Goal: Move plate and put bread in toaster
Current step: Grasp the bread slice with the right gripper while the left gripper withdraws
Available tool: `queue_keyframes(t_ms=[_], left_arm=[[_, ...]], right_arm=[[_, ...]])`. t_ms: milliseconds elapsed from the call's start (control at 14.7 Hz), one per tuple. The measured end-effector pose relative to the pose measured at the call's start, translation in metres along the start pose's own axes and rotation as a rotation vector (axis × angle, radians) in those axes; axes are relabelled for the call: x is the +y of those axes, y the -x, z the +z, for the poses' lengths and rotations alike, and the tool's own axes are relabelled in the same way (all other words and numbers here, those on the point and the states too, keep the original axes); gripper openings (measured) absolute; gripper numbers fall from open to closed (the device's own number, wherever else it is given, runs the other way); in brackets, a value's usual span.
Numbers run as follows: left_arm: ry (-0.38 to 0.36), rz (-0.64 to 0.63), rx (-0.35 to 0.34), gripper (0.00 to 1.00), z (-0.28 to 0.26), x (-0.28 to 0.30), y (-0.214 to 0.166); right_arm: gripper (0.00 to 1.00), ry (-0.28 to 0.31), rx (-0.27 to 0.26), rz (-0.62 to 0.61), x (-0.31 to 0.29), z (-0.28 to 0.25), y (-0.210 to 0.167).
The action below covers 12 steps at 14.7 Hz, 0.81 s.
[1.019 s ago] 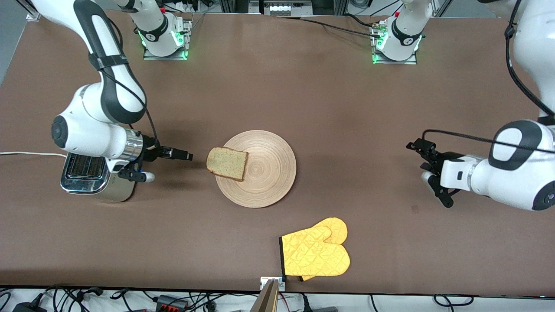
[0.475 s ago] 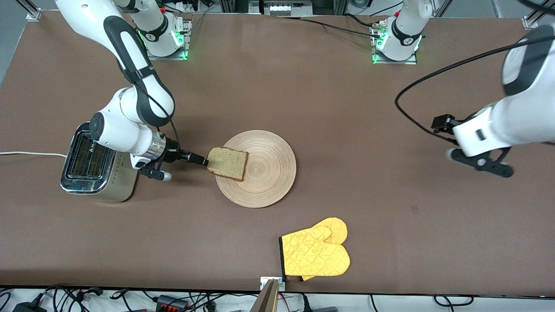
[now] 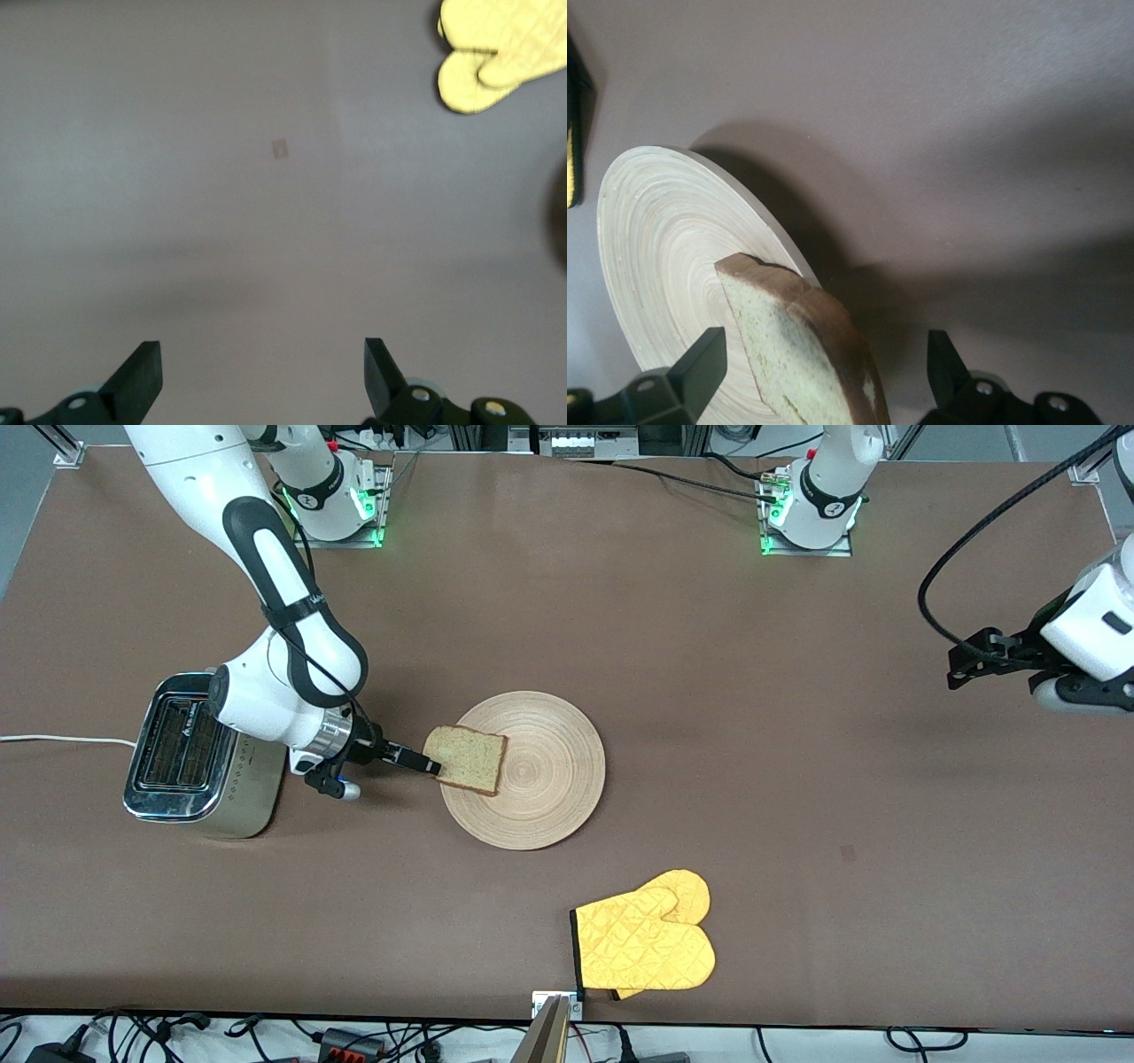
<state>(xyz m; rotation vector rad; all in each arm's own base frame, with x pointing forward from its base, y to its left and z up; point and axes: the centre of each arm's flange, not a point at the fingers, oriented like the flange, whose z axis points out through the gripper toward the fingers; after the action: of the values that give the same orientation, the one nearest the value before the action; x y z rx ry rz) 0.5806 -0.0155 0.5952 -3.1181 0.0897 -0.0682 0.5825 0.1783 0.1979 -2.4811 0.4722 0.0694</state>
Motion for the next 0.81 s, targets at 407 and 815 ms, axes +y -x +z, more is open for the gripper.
queue_keyframes(t_ms=[407,815], left_arm=[[0.001,-0.009,0.011,1.00,0.004,-0.002,0.018],[0.001,-0.010,0.008,1.00,0.005,0.002,0.018]], right_arm=[[1.00,-0.010,-0.002,0.000,0.001,0.005,0.002],[0.59,-0.011,-0.005,0.001,0.000,0.007,0.003]])
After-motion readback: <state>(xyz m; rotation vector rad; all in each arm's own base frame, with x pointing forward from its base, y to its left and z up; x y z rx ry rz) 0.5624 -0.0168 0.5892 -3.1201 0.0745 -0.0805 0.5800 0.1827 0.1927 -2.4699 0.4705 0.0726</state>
